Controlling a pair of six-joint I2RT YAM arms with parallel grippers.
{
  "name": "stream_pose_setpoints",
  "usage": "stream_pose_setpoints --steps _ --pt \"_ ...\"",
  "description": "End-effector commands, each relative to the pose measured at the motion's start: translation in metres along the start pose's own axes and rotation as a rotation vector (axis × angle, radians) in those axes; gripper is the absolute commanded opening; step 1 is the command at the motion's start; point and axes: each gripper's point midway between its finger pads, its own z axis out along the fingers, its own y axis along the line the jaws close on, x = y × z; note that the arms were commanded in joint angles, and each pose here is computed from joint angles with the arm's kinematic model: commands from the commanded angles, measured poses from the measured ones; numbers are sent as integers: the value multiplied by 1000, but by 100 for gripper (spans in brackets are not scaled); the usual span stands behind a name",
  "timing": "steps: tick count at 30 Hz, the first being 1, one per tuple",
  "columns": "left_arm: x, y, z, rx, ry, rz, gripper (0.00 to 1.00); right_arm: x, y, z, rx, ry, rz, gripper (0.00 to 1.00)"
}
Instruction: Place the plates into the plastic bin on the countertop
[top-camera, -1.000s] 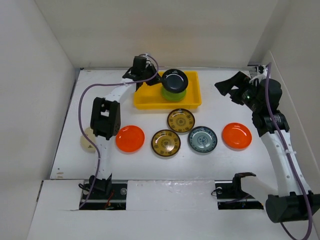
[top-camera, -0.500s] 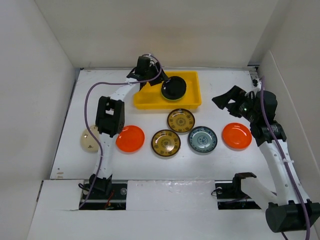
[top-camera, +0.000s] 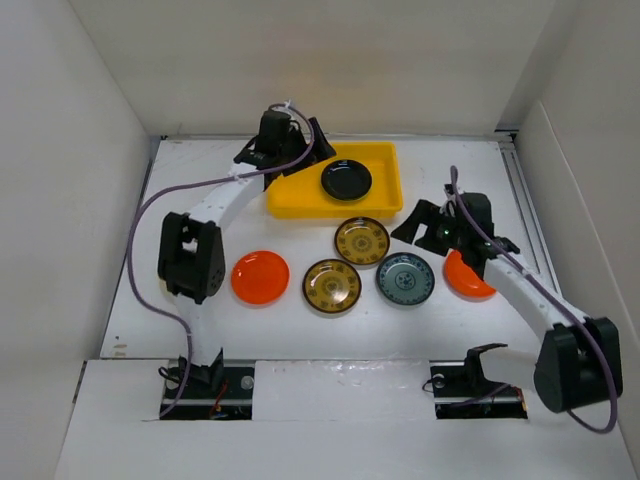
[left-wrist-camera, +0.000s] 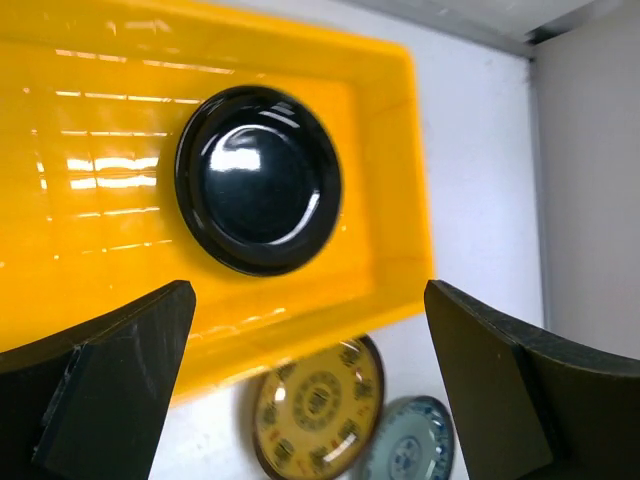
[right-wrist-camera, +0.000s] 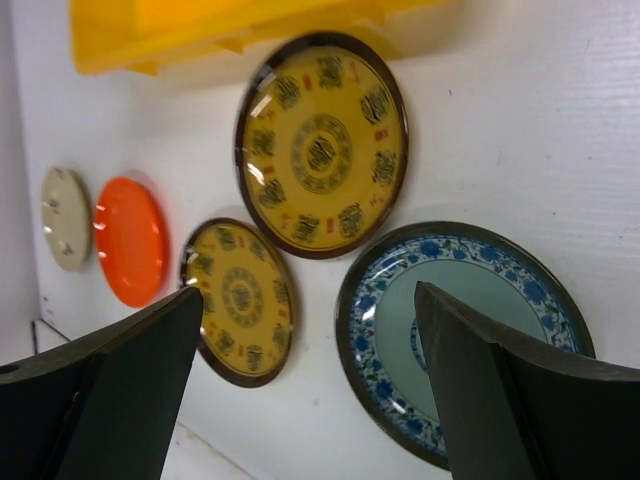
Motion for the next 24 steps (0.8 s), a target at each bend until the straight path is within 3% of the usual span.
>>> stream_pose_setpoints --steps 1,3,11,22,24 --pt "-46 -39 -79 4 -169 46 100 -3 10 26 -60 -9 -94 92" --pt "-52 -30 -99 -70 -211 39 100 7 1 42 -34 35 -94 85" --pt "-50 1 -195 -192 -343 24 100 4 -14 86 51 58 -97 81" --pt "-20 25 -210 -229 -313 7 100 -14 -10 101 71 26 -108 81" --pt "-18 26 -211 -236 -304 6 100 -6 -19 112 90 75 -116 75"
